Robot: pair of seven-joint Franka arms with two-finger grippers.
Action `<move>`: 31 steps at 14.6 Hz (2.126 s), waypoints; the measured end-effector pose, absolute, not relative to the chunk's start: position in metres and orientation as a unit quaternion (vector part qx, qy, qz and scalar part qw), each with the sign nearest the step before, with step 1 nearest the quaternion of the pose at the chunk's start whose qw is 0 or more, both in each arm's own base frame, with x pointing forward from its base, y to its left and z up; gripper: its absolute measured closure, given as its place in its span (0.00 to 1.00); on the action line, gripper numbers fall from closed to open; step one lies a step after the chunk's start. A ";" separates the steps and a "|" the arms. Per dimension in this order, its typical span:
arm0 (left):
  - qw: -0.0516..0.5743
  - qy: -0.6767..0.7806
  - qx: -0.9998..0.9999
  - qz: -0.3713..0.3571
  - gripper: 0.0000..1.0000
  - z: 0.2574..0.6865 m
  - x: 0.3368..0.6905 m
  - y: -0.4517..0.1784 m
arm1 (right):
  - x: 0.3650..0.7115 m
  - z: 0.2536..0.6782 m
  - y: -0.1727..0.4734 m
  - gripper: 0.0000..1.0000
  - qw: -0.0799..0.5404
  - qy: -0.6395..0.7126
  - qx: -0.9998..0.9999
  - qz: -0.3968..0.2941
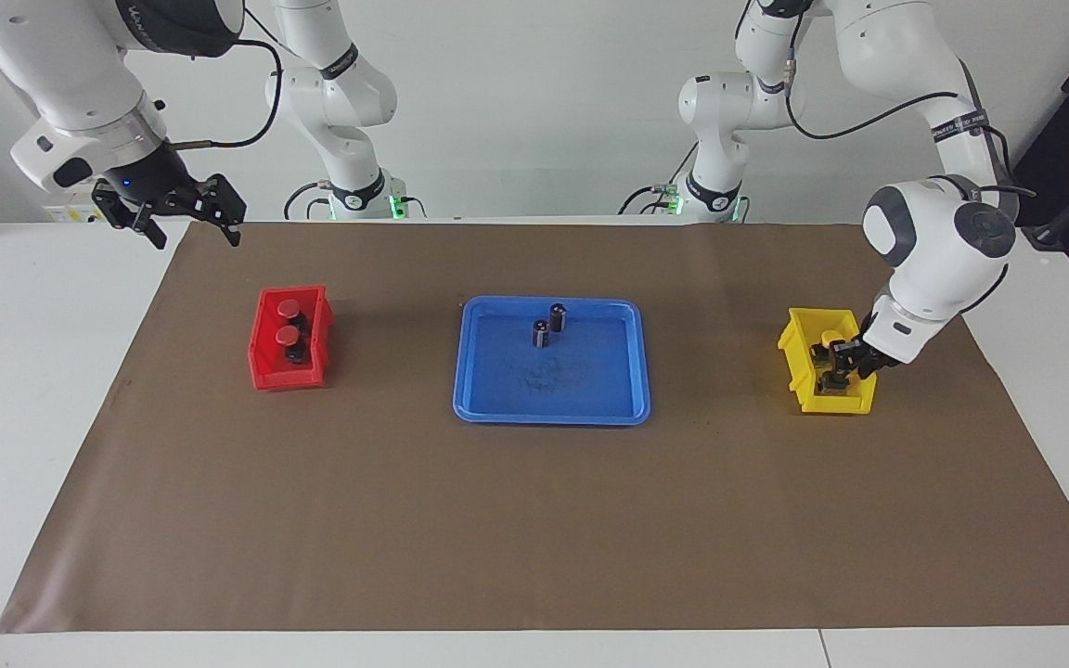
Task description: Sort red and yellow buttons by color
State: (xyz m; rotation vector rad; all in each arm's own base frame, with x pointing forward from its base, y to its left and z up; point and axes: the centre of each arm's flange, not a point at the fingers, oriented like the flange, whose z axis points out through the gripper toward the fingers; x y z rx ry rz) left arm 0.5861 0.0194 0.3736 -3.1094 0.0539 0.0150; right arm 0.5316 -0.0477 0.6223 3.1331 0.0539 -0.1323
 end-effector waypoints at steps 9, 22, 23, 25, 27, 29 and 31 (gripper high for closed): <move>0.016 0.021 -1.000 0.007 0.33 0.388 0.591 0.015 | 0.531 0.622 -0.047 0.00 0.003 0.018 0.999 -0.043; 0.011 0.047 -0.999 0.020 0.00 0.530 0.589 -0.017 | 0.531 0.622 -0.047 0.00 0.003 0.018 0.999 -0.043; 0.009 0.047 -0.999 0.022 0.00 0.537 0.587 -0.018 | 0.531 0.622 -0.047 0.00 0.003 0.018 0.999 -0.043; -0.002 0.043 -0.999 0.026 0.00 0.548 0.586 -0.017 | 0.531 0.622 -0.047 0.00 0.003 0.018 0.999 -0.043; -0.013 0.040 -0.999 0.021 0.00 0.557 0.585 -0.017 | 0.531 0.622 -0.047 0.00 0.003 0.018 0.999 -0.043; -0.013 0.042 -0.999 0.019 0.00 0.567 0.582 -0.019 | 0.531 0.622 -0.047 0.00 0.003 0.018 0.999 -0.043; -0.012 0.043 -0.999 0.022 0.00 0.584 0.579 -0.019 | 0.531 0.622 -0.047 0.00 0.003 0.018 0.999 -0.043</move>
